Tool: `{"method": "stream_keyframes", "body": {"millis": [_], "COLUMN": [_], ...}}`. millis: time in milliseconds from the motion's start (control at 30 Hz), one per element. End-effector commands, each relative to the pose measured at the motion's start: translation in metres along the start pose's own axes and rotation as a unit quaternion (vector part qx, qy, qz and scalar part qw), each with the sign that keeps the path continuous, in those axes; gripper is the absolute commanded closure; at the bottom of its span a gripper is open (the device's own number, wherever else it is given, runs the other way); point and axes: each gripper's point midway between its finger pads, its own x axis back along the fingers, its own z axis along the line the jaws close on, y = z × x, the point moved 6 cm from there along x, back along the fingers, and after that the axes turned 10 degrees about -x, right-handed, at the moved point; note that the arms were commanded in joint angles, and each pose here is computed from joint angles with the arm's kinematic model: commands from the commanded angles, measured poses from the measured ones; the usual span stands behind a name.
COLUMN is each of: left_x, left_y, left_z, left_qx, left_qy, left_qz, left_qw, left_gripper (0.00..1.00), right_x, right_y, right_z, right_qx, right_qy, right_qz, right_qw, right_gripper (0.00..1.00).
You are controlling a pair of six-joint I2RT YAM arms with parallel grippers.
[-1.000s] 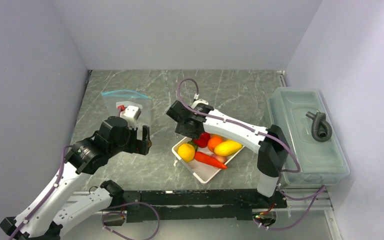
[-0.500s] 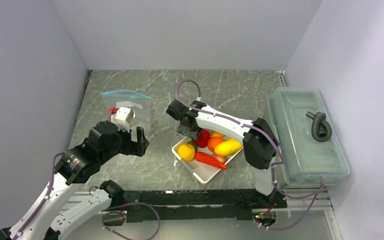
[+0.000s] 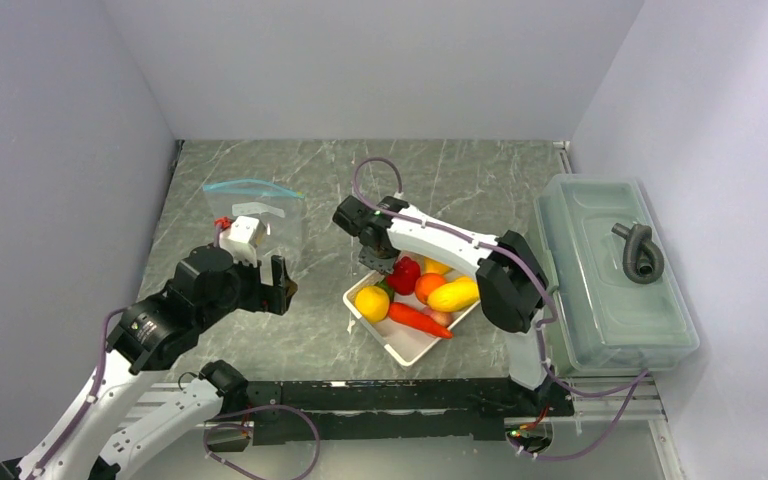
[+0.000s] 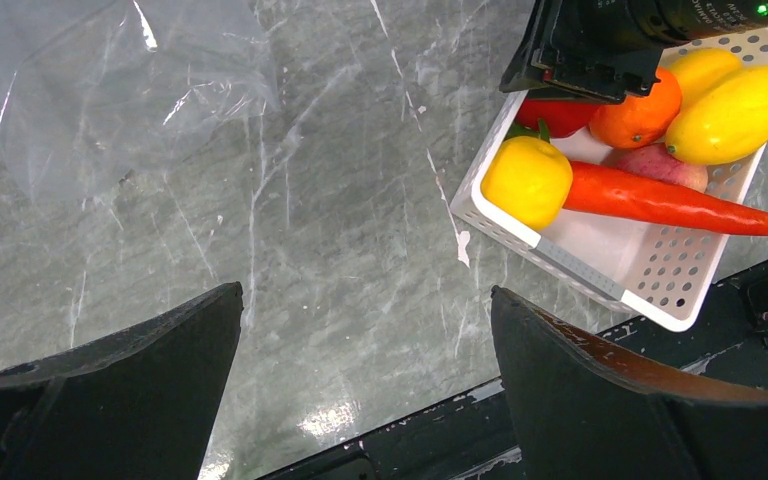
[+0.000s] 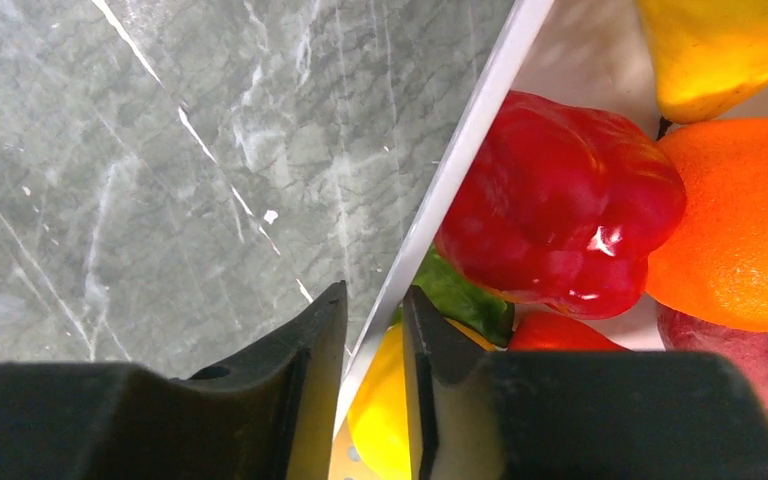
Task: Place the food in the zip-top bag and seal the zipper
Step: Adjust the bin at the center of the board.
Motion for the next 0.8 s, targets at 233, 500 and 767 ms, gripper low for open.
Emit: {"method": "stream_keyframes", "body": {"millis": [233,500,767], "left_x": [-0.003,-0.007,-0.01], "left_y": [0.008,0.007,0.007], "left_z": [-0.001,-0.001,0.0], "left_qx": [-0.004,-0.006,-0.007], "left_qy": [0.0,0.001,0.01], "left_qz": [-0.019,-0.01,-0.002], "left_qw": [1.0,1.0,1.0], "left_gripper": [0.01,0.01,0.01], "right_x": [0.003,0.013,0.016], "right_y": [0.005,0.014,0.026], "right_z": [0.005,0.01,0.008], "right_qx": [0.007,0.058,0.157], "right_qy": [0.008,0.04,0.056], "right_qz": [-0.004,-0.021,-0.052], "right_qw": [1.0,0.997,0.985], "right_gripper": [1.0,1.0,1.0]}}
